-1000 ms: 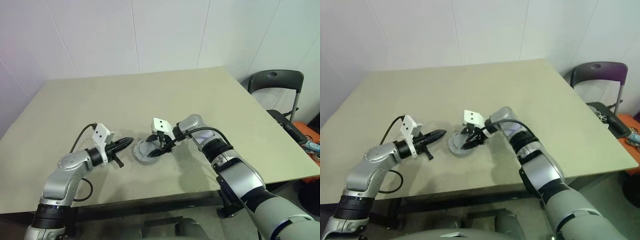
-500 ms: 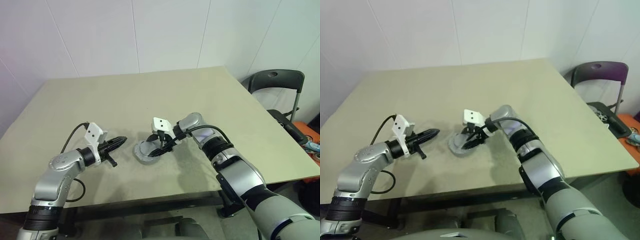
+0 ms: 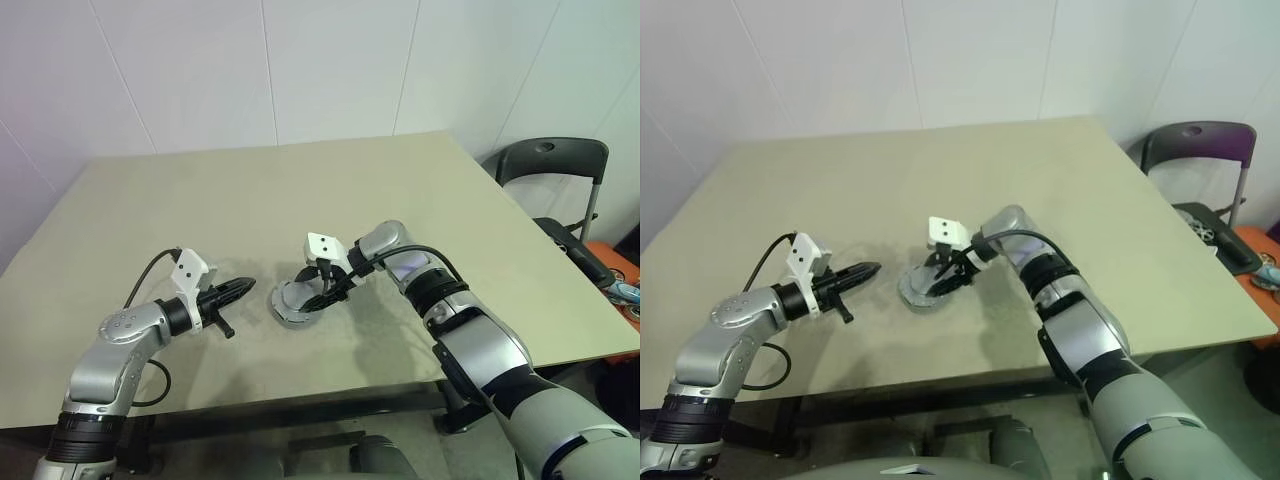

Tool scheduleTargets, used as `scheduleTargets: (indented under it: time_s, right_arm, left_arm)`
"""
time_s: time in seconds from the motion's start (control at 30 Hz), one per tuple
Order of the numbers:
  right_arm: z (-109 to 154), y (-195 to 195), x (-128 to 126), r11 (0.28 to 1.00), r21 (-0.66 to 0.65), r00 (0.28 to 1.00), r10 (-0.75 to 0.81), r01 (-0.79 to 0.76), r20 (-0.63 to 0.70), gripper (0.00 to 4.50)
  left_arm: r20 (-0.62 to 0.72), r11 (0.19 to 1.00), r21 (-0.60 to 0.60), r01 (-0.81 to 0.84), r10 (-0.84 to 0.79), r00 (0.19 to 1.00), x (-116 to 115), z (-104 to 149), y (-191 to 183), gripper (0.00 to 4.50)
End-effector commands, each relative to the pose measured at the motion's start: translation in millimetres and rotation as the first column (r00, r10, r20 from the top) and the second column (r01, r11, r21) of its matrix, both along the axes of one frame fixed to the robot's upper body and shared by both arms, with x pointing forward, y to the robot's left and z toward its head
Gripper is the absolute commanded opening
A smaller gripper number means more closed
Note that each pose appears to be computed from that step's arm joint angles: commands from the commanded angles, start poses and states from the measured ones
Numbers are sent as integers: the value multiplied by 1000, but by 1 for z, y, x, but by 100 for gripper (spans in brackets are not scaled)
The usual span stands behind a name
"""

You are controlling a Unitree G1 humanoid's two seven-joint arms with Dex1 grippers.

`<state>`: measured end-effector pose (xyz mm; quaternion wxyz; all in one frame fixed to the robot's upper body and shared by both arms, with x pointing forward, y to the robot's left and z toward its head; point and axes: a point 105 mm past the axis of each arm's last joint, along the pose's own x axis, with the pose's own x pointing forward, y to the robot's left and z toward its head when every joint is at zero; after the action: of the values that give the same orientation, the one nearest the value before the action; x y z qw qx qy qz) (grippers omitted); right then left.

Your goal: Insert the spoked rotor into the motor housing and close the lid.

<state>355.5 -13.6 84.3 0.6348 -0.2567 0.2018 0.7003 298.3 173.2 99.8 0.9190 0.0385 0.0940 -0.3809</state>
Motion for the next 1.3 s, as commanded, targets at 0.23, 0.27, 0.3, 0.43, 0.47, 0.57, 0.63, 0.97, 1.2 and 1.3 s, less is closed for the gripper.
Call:
scheduleTargets:
  time_s: [0.23, 0.27, 0.3, 0.43, 0.47, 0.57, 0.63, 0.97, 1.2, 1.3]
  right_arm:
    - [4, 4, 3, 1000, 11, 1000, -25, 25, 0, 312]
    - [4, 5, 3, 999, 17, 1000, -30, 30, -6, 312]
    - [5, 6, 3, 999, 25, 999, -33, 33, -14, 312]
    - [10, 6, 4, 998, 48, 998, -46, 48, -33, 312]
    - [12, 6, 6, 997, 52, 998, -53, 55, -31, 312]
    - [14, 5, 7, 996, 55, 998, -62, 64, -28, 312]
    - [15, 7, 6, 996, 66, 997, -63, 66, -46, 312]
    - [17, 5, 9, 993, 71, 995, -86, 89, -46, 312]
    - [9, 3, 6, 996, 43, 997, -72, 74, -31, 312]
    - [7, 2, 5, 997, 41, 997, -65, 66, -36, 312]
  left_arm:
    - [37, 1000, 1, 3, -3, 999, 1, 8, -3, 0]
    - [37, 1000, 0, 3, -3, 999, 1, 8, -3, 0]
    - [38, 1000, -1, 3, -3, 999, 1, 8, -3, 0]
    - [38, 1000, -2, 2, -2, 999, 1, 8, -3, 0]
    - [38, 1000, -2, 1, -1, 999, 1, 8, -2, 0]
    - [39, 1000, -2, 1, 0, 999, 1, 8, -2, 0]
    - [39, 1000, -3, 0, 0, 999, 1, 8, -2, 0]
    - [40, 1000, -5, 1, -1, 999, 2, 8, -3, 0]
    - [41, 1000, -6, 2, -2, 999, 1, 8, -3, 0]
    - [40, 1000, -6, 2, -2, 999, 1, 7, -3, 0]
